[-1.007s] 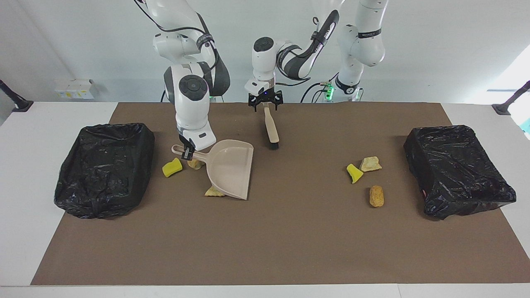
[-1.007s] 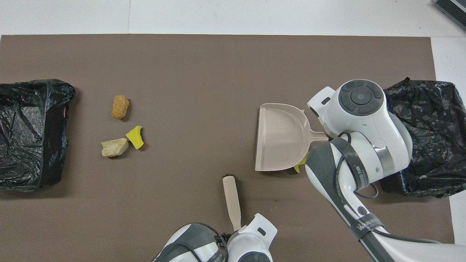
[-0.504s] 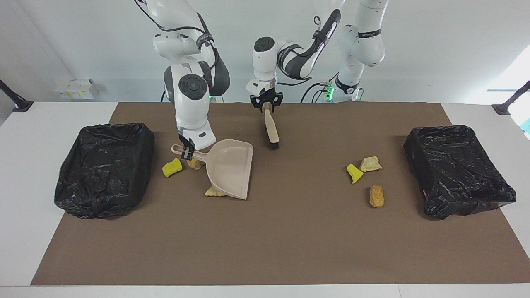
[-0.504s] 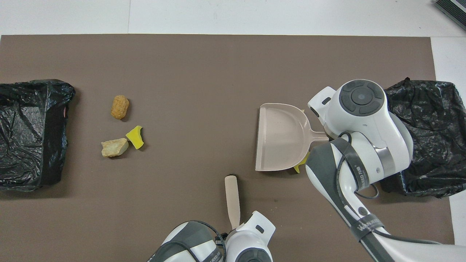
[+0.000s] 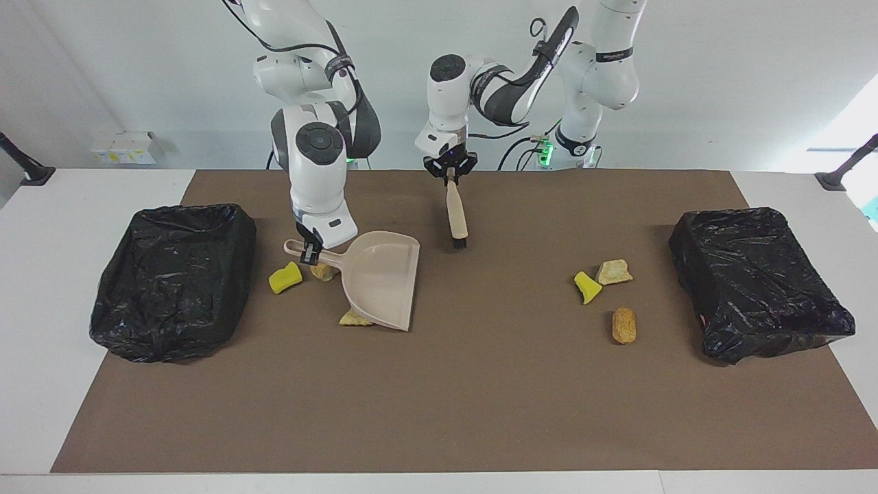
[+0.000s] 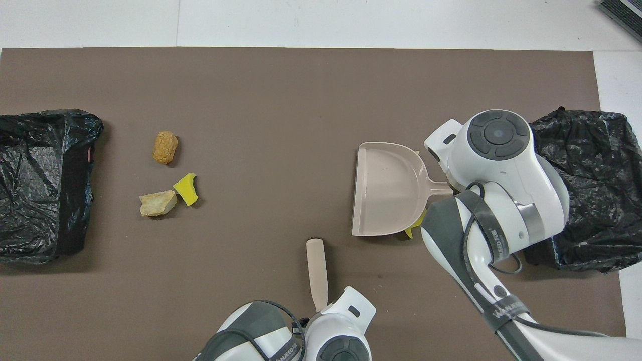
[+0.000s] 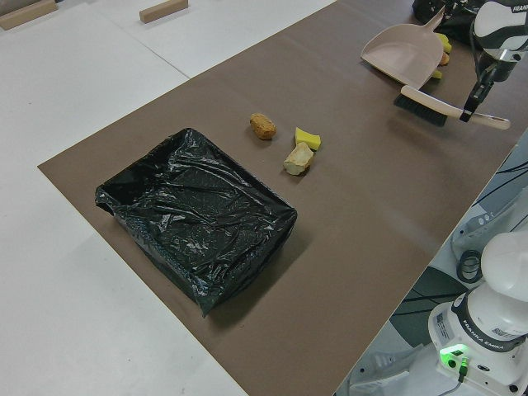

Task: Sweep and dump trash in bin
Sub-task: 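Grasp the beige brush handle with the left gripper, then set the dustpan down centrally while the left gripper brings the brush to bread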

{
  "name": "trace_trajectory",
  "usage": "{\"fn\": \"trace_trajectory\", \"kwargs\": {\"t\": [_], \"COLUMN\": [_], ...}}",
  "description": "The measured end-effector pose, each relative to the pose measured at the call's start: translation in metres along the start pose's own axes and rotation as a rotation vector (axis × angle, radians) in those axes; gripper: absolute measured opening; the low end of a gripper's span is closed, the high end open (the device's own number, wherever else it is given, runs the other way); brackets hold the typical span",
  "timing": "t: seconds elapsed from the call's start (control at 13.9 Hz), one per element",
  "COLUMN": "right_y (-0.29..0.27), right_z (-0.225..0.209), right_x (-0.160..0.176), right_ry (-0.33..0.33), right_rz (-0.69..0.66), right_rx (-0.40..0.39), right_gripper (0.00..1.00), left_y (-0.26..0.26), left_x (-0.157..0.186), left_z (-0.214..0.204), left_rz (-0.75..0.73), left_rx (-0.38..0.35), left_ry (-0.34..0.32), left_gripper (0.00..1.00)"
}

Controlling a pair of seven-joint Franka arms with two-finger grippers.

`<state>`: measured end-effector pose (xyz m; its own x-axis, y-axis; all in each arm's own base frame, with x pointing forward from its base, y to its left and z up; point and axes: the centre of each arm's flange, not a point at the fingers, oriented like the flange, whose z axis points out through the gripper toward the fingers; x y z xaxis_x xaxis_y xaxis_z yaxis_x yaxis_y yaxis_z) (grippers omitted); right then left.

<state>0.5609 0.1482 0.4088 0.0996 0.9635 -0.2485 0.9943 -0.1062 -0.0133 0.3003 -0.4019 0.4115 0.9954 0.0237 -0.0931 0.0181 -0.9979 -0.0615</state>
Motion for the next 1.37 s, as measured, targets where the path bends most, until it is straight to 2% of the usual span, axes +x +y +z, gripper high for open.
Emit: {"fn": "trace_trajectory", "kwargs": {"t": [0.29, 0.5, 0.72, 0.94, 1.15, 1.37], "right_y": [-0.016, -0.021, -0.024, -0.024, -0.027, -0.030], "right_z": [-0.005, 0.000, 0.004, 0.005, 0.008, 0.009], "right_x": [0.052, 0.075, 0.087, 0.088, 0.098, 0.105], "right_ry": [0.018, 0.031, 0.033, 0.036, 0.037, 0.036], "right_rz": [-0.066, -0.098, -0.118, -0.120, -0.115, -0.110], "right_rx": [-0.046, -0.068, -0.071, -0.074, -0.075, -0.073], "right_gripper": [0.32, 0.32, 0.32, 0.32, 0.32, 0.32], "left_y": [-0.106, -0.180, -0.245, -0.317, -0.375, -0.391], "left_x": [0.074, 0.121, 0.164, 0.208, 0.229, 0.238], "left_z": [-0.057, -0.078, -0.075, -0.072, -0.062, -0.037], "left_rz": [-0.041, -0.080, -0.082, -0.065, -0.028, -0.015], "left_rx": [-0.012, -0.008, 0.032, 0.015, 0.006, 0.009], "left_ry": [-0.038, -0.041, -0.019, 0.027, 0.050, 0.009], "left_gripper": [0.26, 0.26, 0.26, 0.26, 0.26, 0.26]}}
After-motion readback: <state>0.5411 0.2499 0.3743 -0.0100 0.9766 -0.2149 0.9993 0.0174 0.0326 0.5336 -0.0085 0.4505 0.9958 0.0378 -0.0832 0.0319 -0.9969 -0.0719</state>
